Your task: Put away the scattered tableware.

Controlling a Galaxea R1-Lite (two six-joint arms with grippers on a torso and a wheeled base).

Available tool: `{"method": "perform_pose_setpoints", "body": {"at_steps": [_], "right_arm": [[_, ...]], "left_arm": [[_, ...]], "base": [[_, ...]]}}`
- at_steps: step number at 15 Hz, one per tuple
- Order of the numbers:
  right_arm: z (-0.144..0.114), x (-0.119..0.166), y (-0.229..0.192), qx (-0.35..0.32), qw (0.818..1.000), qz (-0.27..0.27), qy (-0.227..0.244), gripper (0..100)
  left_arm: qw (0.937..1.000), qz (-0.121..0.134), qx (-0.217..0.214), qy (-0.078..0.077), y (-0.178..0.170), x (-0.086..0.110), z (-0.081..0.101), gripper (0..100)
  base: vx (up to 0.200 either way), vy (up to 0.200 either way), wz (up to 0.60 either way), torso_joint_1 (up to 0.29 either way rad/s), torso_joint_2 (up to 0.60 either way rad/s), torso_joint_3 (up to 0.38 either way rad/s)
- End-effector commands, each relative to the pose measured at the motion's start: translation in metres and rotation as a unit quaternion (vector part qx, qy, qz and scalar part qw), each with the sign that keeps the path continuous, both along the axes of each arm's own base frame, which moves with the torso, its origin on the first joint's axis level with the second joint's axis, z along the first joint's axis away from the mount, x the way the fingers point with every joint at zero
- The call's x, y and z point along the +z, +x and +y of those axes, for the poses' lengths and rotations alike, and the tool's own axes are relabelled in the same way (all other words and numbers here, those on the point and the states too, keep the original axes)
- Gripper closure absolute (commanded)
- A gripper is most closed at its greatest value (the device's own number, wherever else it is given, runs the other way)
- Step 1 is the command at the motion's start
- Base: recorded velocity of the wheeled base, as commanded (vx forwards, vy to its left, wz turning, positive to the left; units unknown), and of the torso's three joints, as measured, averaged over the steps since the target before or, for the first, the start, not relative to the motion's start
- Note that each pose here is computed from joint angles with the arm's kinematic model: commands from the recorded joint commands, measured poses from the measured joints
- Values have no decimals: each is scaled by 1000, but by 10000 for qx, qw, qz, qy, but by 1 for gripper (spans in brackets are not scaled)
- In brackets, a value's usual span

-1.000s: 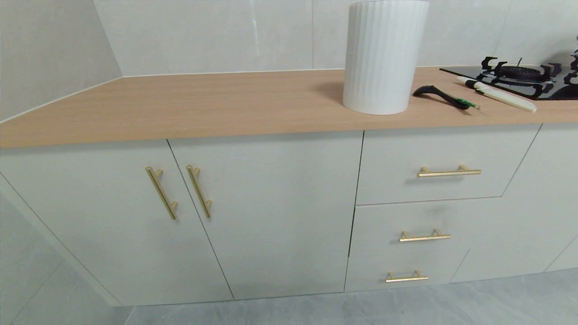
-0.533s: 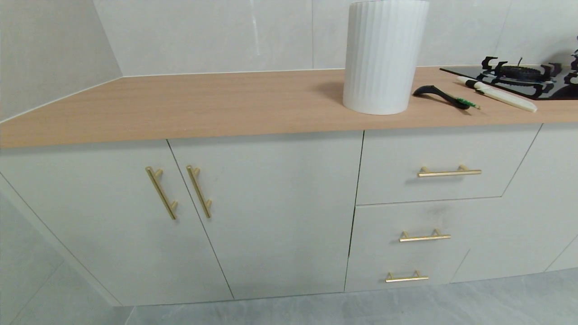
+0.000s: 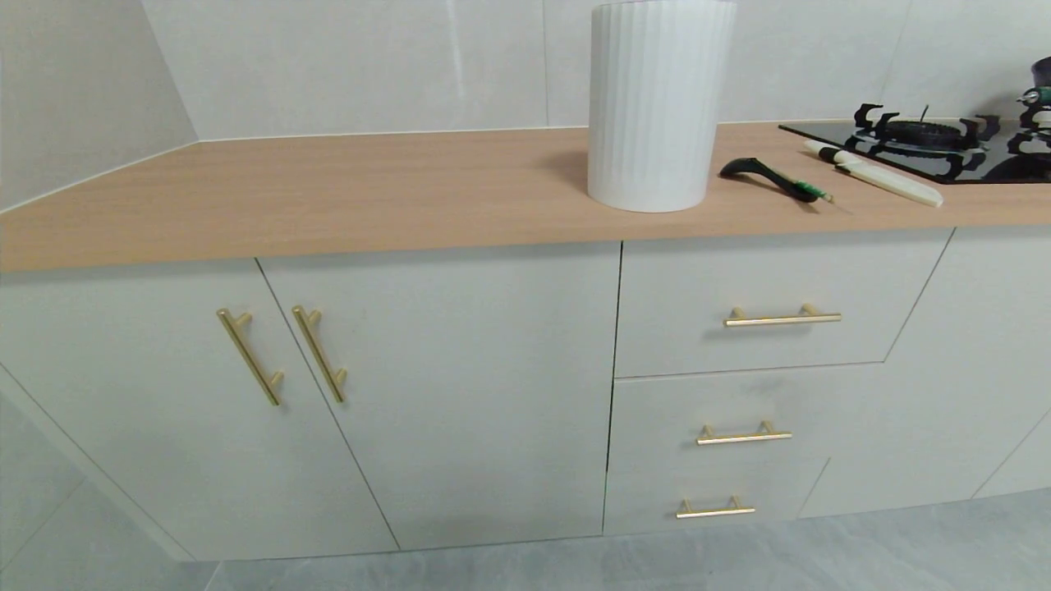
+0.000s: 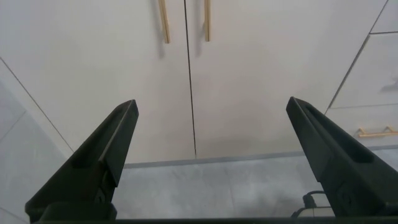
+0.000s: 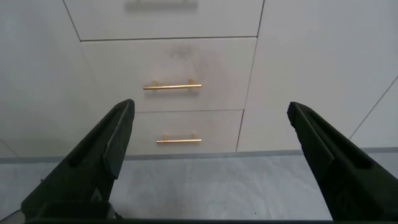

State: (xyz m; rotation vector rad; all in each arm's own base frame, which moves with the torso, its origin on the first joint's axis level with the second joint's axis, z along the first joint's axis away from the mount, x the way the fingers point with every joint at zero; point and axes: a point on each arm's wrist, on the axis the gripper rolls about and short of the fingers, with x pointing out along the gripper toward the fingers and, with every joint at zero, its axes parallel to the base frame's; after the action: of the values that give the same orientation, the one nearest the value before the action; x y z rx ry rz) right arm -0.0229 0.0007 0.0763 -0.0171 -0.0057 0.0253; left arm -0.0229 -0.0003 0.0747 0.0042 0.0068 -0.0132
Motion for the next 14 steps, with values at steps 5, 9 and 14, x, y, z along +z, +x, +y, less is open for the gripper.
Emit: {"method": "perform_pose_setpoints", "body": {"at_steps": [5,9,14], "right_arm": [[0,0,0,4,10000,12,-7,0],[0,0,0,4,10000,12,-22,0],[0,1,4,20,9998,218,-45,0]], "left_arm": [[10000,4,5,2,0,0,0,0],[10000,4,5,2,0,0,0,0],[10000,4,5,2,0,0,0,0]], "base": [[0,0,0,0,0,0],[0,0,0,0,0,0],[0,0,0,0,0,0]]}}
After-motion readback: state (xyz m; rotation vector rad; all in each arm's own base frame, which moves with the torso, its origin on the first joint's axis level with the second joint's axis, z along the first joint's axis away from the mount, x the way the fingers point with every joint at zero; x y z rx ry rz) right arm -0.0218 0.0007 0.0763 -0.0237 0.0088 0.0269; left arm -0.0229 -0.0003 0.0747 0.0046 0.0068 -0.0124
